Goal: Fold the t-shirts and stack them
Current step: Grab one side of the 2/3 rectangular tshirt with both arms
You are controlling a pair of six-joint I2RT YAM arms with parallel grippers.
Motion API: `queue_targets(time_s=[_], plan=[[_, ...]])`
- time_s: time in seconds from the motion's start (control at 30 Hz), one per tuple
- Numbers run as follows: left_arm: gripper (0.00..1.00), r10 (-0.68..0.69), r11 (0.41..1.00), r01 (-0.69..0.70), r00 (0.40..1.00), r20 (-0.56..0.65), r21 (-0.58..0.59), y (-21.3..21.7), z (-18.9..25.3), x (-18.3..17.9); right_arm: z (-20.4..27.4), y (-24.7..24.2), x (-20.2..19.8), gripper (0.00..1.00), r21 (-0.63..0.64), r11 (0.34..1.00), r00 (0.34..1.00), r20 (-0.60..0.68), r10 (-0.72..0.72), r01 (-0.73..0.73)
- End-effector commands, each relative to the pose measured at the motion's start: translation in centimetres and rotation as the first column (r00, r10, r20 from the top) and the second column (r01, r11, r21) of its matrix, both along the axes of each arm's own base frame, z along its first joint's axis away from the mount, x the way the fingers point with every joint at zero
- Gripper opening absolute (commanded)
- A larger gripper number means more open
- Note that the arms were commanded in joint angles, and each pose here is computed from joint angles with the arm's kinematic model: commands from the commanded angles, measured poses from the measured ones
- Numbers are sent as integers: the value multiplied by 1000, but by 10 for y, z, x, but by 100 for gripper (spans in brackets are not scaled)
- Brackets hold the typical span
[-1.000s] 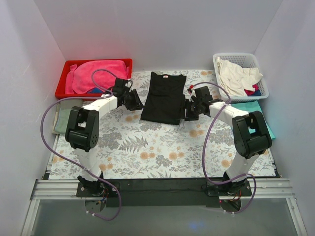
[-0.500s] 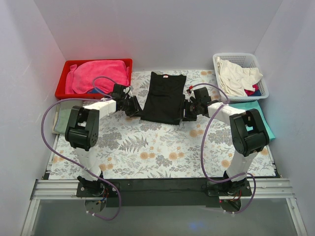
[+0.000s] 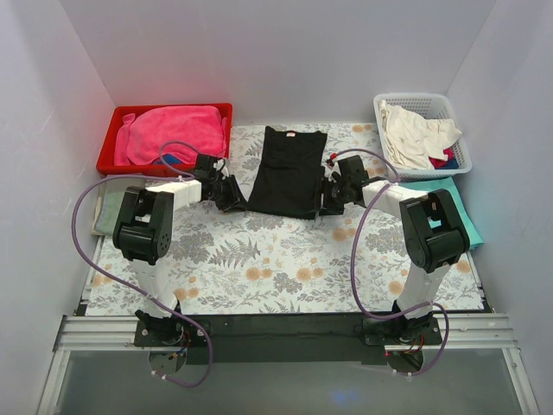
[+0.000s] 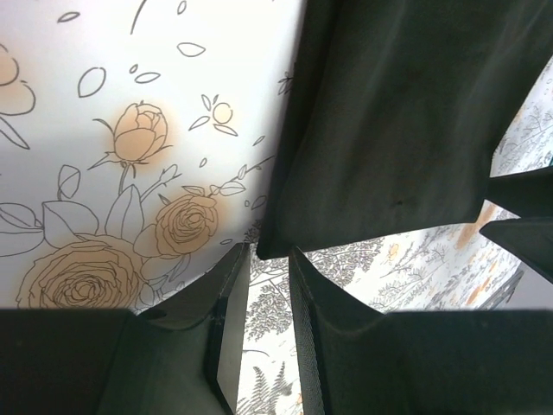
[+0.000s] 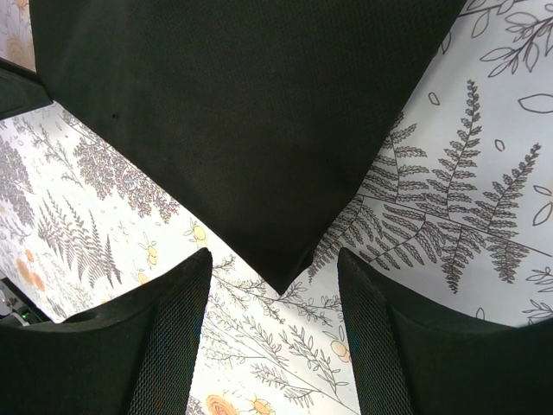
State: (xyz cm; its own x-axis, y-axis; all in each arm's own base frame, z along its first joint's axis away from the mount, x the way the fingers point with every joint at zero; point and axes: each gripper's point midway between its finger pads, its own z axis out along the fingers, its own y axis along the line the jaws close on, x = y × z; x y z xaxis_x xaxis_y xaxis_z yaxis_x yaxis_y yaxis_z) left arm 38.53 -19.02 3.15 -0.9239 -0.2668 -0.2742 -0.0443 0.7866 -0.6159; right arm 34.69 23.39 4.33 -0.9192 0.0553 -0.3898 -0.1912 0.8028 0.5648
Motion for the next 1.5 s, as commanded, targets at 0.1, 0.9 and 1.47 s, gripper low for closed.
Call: queue_targets(time_s=[0.1,0.9,1.47], plan=[[24,22,999,-20,999,45,-25,2,0,9,-2,5,0,66,15,1000,1000,5,8,-8],[0,-26,991,27,1000,10,-128,-12,-13,-9,-26,14,-13,17,38,998,997,-67,44,-42],[0,-42,989,50,997,64,-142,-5,62,-80,-2,-8,-82,1,18,990,985,-97,144,-143]])
